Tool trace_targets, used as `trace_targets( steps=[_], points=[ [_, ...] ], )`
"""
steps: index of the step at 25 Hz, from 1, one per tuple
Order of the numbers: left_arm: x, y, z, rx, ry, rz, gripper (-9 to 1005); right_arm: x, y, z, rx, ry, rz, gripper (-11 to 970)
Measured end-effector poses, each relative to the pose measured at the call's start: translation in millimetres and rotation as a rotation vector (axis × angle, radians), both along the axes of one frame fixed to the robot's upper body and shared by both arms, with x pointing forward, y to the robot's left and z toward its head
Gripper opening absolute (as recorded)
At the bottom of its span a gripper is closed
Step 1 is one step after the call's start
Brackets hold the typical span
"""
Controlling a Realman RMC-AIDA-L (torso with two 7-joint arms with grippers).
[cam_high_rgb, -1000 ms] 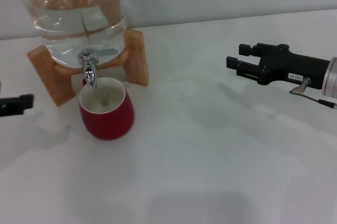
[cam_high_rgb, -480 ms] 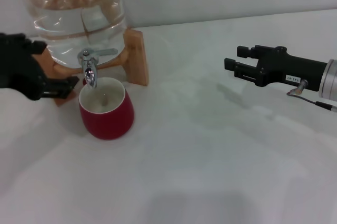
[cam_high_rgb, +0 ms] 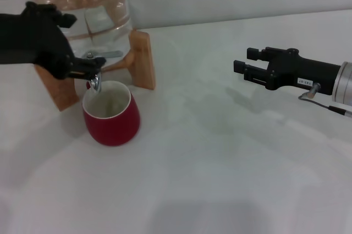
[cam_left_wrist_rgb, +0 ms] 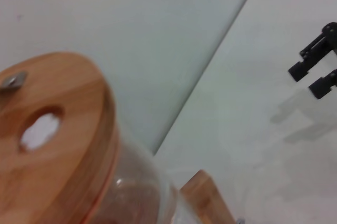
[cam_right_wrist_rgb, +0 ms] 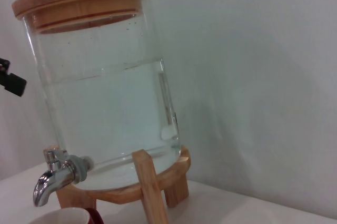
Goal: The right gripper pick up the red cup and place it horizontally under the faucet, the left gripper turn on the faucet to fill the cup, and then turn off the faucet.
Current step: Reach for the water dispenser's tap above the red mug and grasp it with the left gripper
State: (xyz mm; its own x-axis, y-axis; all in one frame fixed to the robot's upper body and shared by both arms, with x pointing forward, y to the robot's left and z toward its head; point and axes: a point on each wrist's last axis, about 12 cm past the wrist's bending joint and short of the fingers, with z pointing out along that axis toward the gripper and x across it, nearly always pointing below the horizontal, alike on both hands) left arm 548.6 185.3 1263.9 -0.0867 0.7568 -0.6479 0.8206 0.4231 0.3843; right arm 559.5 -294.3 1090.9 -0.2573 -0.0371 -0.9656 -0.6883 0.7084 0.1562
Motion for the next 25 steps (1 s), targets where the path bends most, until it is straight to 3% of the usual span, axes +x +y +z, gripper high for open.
trace_targets(
  steps=[11,25],
  points=[
    [11.0,-21.4,1.3,0.059,0.086,-0.080,876,2.1,1.9,1.2,0.001,-0.003,0.002,532],
    [20.1,-30.4,-7.0,0.102,0.078,-0.079,876,2.5,1.6,0.0,0.001,0.003,0.000,532]
  ],
)
